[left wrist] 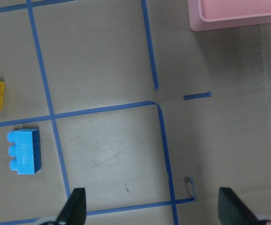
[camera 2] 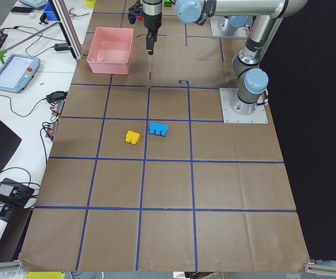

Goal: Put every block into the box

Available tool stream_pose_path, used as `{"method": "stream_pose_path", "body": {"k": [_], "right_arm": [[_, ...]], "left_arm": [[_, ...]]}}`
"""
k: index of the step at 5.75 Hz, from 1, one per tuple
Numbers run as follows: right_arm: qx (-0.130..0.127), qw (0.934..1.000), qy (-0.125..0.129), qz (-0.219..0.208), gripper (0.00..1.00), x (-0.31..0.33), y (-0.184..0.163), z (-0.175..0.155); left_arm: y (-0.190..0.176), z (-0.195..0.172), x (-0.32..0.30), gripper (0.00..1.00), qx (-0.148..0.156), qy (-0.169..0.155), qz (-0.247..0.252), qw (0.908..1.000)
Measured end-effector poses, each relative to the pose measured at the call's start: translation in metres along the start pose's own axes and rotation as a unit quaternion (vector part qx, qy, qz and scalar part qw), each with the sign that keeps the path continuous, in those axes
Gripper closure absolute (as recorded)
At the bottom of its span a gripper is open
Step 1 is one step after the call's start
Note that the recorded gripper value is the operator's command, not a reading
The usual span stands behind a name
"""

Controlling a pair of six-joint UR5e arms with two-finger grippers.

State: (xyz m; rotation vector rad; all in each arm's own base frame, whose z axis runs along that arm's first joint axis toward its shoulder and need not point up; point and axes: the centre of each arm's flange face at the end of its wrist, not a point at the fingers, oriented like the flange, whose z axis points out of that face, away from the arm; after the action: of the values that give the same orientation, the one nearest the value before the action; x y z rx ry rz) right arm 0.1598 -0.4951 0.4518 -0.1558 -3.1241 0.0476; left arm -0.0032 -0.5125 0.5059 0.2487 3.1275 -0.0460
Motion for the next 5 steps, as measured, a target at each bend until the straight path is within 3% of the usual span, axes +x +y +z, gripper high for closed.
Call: {"method": "stream_pose_path", "body": {"k": [2,4,5], "right_arm": [[0.000,0.9999,0.008,-0.010,0.00,0.030,-0.010,0.000],[0.012,0.9985,0.011,-0.052,0.00,0.138,-0.030,-0.011],[0.009,0.9978,0.013,-0.064,0.00,0.199,-0.034,-0.009]], "left_arm": [[0.039,0.012,-0.115,0.01,-0.013,0.004,0.020,0.9997],[0.084,0.046,-0.171,0.01,-0.017,0.012,0.032,0.9993],[0.087,0.074,-0.178,0.01,-0.007,0.003,0.031,0.9995]]}}
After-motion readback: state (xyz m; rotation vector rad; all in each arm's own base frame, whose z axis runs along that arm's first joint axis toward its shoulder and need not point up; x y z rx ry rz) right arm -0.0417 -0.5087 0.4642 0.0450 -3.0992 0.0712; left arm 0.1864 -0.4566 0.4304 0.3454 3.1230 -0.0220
